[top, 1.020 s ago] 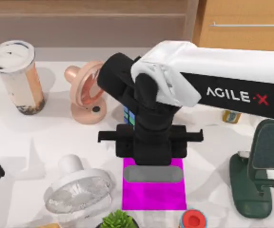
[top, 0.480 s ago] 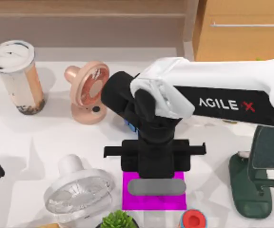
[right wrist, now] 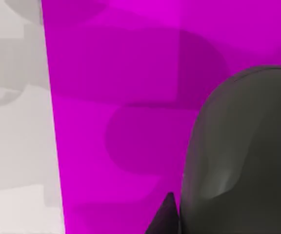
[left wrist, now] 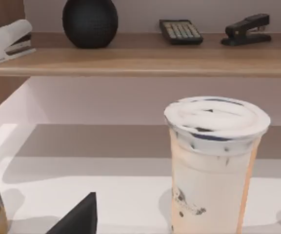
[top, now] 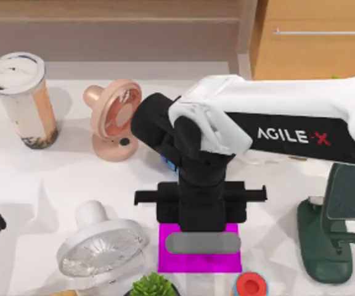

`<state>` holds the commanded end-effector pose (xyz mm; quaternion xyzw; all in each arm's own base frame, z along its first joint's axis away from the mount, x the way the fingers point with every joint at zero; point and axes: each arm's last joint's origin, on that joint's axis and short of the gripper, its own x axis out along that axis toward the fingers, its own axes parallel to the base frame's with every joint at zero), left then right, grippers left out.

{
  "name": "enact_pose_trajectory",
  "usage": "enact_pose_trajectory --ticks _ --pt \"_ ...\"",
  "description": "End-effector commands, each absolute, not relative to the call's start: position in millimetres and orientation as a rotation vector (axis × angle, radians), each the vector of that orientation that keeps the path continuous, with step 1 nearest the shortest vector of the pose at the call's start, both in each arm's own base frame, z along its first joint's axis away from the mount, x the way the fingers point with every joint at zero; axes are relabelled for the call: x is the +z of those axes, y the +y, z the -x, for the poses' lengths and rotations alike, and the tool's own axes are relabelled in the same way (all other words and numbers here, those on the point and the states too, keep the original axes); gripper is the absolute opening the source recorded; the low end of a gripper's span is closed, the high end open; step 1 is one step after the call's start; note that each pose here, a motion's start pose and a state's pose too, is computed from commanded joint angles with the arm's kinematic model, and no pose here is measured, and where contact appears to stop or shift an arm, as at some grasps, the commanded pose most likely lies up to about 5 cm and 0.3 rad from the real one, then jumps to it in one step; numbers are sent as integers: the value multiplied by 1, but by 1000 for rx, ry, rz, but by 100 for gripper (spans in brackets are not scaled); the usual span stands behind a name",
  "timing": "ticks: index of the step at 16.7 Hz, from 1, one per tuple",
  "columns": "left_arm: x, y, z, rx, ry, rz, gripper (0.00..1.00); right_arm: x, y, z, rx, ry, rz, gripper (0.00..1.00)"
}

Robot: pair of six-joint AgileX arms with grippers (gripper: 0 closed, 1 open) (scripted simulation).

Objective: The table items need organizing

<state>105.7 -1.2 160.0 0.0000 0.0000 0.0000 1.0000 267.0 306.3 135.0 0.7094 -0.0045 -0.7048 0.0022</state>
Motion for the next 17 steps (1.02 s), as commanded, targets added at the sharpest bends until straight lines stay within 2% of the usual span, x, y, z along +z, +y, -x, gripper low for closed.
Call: enact_pose_trajectory --ticks 8,17 --pt "160 -1 -106 0 0 0 100 135 306 -267 -2211 -14 -2225 98" --pt "160 -1 -106 0 0 0 100 135 306 -267 -2212 -15 -2227 100"
